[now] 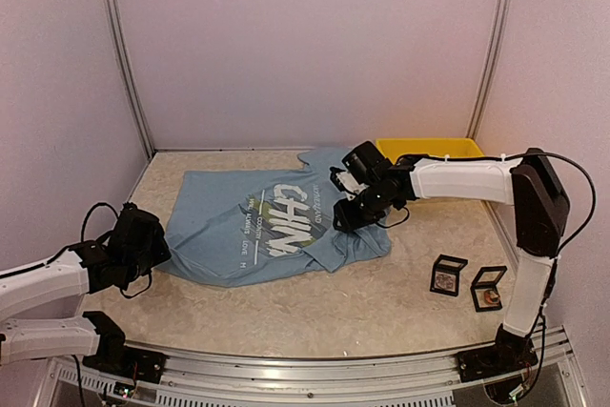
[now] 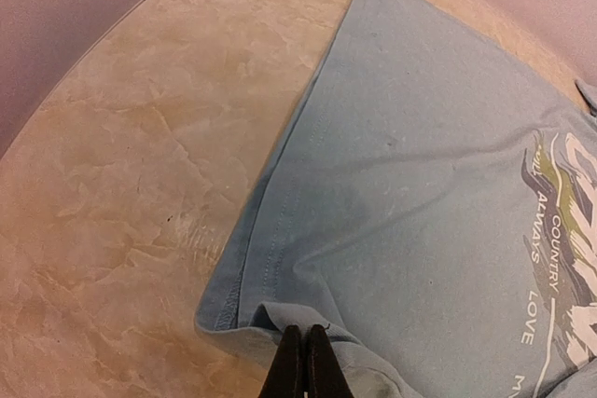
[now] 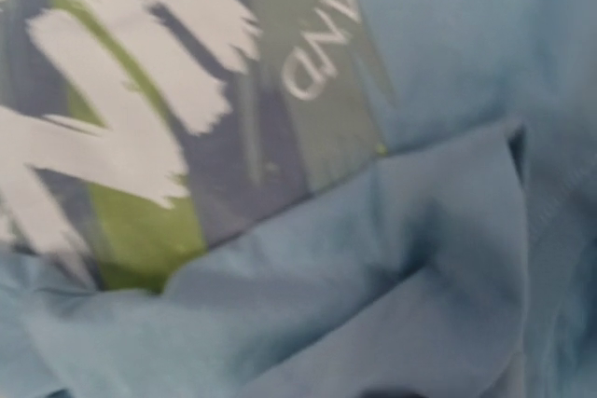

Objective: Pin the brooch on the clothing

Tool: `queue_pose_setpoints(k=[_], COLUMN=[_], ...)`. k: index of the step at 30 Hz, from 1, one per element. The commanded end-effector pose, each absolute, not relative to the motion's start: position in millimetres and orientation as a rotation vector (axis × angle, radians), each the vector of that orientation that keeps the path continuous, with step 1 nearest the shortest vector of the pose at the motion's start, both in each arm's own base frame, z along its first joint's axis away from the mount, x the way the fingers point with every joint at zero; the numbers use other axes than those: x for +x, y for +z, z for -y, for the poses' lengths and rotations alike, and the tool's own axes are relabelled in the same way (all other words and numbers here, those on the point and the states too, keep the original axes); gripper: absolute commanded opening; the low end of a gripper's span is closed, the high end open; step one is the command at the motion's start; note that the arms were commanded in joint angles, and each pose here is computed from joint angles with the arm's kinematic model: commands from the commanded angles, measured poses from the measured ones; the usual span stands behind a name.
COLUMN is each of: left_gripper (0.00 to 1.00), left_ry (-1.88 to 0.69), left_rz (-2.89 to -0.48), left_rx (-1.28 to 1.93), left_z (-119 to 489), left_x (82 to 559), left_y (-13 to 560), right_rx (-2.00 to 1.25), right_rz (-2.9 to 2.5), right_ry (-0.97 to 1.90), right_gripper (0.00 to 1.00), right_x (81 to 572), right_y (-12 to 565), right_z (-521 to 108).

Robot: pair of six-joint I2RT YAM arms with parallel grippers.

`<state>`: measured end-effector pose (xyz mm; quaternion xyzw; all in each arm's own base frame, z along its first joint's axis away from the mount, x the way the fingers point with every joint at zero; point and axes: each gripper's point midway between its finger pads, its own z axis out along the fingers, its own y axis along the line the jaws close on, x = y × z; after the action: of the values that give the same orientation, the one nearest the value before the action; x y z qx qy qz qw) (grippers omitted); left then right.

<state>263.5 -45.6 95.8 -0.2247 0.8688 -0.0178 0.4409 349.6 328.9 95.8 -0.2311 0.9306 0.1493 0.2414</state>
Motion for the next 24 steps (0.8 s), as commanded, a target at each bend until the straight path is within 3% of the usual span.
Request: queue_pose_setpoints(k=[1,7,10,21,24], left_gripper=[0.00,0.00,0.00,0.00,0.00], left_ry=[-0.031,-0.021,-0.016,-0.014,-0.018], left_rz=[-2.146,-2.144,-2.139,-2.136,-2.135], left_rx=[-0.533,-0.531,-0.530,-0.529,-0.536], left_z=[45.4,43.4,42.8,42.3,41.7], left_x=[264.5,263.5,264.1,264.9,263.7], left_y=[96.5,95.9,97.5,99.2,98.8], right_rx=[-0.535,-0.512,-0.530,-0.538,-0.535], right_rz=[-2.601,-2.638,-2.657,-2.725,-2.727], right_ry=[0.382,0.303,0.387,0.412,0.390], right_gripper=[0.47,0.49,0.37,0.35,0.25], right_x=[357.4,356.6,347.8,335.4,337.3], right_y=[87.3,74.5,70.1,46.5,42.8], right_z=[-325.7,-314.4,-321.6,-321.6,-319.0])
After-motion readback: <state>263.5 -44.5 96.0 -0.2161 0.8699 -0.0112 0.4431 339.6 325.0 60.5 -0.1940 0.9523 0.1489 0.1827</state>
